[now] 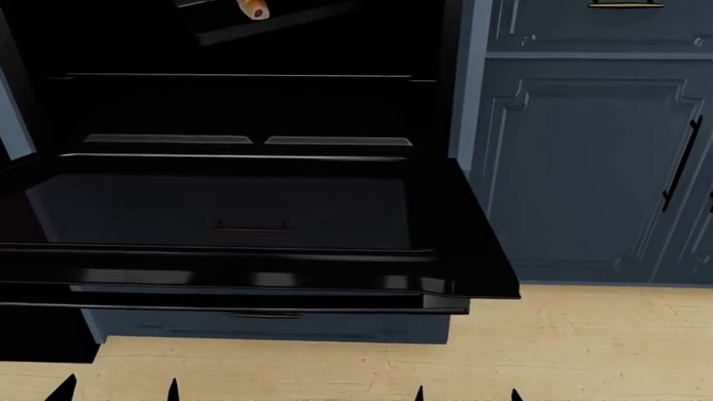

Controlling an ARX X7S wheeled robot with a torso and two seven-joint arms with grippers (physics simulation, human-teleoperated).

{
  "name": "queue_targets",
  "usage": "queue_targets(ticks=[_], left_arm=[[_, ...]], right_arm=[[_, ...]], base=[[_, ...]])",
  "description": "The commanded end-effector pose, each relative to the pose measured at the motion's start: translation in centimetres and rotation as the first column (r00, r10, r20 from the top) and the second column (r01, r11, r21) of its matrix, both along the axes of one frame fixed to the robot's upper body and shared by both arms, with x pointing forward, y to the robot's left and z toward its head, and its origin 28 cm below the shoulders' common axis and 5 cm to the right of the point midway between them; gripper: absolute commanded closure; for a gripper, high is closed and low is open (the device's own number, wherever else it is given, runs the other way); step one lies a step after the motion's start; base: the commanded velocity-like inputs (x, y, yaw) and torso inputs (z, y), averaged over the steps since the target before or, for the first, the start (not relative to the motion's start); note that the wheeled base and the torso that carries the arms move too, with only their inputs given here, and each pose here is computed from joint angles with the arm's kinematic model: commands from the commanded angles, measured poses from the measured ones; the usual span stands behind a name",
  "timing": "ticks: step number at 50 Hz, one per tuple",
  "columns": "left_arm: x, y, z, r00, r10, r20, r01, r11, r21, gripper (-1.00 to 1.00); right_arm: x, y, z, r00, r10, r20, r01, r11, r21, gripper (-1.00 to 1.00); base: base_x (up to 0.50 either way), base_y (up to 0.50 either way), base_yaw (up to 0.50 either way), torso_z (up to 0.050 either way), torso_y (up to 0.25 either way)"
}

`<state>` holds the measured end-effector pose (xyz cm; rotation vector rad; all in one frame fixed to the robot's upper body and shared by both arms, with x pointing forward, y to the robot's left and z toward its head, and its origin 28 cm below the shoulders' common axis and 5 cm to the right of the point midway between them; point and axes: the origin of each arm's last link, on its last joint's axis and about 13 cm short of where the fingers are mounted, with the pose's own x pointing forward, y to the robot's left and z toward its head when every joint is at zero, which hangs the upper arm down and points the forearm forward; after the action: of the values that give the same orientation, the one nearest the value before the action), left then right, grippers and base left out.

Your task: Close the oven door

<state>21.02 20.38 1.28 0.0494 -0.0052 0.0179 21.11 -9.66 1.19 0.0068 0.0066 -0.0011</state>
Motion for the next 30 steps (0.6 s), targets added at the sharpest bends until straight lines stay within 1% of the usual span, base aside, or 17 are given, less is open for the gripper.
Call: queue_targets(ticks=[1, 3, 30], left_arm=[[0.02, 0.00, -0.02, 1.000, 0.002, 0.000, -0.002, 1.000, -0.002, -1.00], [-0.12, 0.02, 0.15, 1.000, 0.001, 0.010, -0.001, 1.000, -0.006, -1.00], [-0.08, 0.02, 0.09, 1.000, 0.001, 0.002, -0.001, 1.000, -0.006, -1.00]], right_arm=[[0.00, -0.02, -0.05, 1.000, -0.001, 0.001, 0.001, 1.000, -0.001, -1.00], [-0.03, -0.04, 0.03, 1.000, -0.001, 0.004, 0.001, 1.000, 0.001, -1.00], [-0.13, -0.04, 0.04, 1.000, 0.000, 0.014, 0.000, 1.000, 0.005, -1.00]], base=[[0.00, 0.00, 0.00, -0.050, 0.000], [0.00, 0.00, 0.00, -0.050, 0.000], [0.00, 0.00, 0.00, -0.050, 0.000]])
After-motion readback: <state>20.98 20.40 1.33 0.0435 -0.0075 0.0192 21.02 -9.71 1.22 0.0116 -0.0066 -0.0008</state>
